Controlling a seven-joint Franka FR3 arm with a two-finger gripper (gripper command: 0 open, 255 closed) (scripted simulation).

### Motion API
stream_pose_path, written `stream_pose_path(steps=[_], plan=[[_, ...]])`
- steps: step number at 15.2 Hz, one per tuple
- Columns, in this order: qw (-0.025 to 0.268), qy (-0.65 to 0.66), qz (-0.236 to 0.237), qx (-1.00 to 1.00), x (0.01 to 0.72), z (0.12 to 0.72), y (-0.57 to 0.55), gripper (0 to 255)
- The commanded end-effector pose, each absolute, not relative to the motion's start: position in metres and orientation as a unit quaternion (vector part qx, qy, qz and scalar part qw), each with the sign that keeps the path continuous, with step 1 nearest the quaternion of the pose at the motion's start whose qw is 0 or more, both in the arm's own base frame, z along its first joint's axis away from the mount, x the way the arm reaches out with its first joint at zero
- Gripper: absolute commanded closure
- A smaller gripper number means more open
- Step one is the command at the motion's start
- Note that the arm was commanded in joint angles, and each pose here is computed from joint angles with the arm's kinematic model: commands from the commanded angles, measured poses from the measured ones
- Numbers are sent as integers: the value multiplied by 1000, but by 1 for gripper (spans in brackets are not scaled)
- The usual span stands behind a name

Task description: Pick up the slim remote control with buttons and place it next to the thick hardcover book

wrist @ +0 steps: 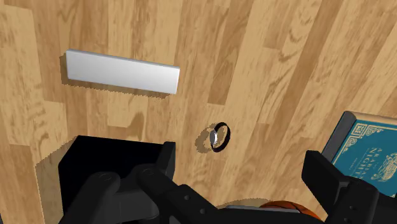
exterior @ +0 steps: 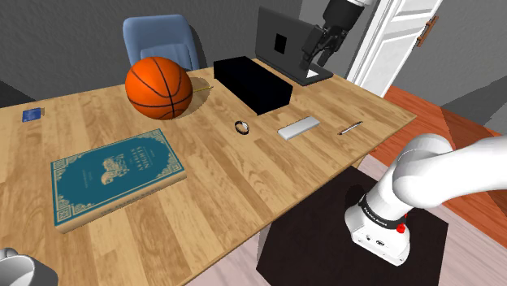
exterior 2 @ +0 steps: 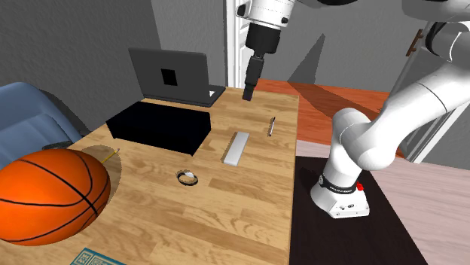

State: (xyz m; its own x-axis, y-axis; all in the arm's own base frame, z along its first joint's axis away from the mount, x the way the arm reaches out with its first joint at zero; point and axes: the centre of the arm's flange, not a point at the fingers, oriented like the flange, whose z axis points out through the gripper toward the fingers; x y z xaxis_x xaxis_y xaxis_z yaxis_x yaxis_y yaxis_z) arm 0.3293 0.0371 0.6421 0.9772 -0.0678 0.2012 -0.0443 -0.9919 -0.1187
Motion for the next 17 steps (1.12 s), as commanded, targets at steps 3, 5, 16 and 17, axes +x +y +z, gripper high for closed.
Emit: stream_pose_path(steps=[3, 5, 16, 17], plan=[[53, -24, -95, -994, 331, 619, 26, 0], [50, -76, -87, -992, 333, 595, 15, 0], [28, -353, -38, -934, 362, 469, -47, 0], [26, -378, -33, -925, 366, 458, -52, 0]])
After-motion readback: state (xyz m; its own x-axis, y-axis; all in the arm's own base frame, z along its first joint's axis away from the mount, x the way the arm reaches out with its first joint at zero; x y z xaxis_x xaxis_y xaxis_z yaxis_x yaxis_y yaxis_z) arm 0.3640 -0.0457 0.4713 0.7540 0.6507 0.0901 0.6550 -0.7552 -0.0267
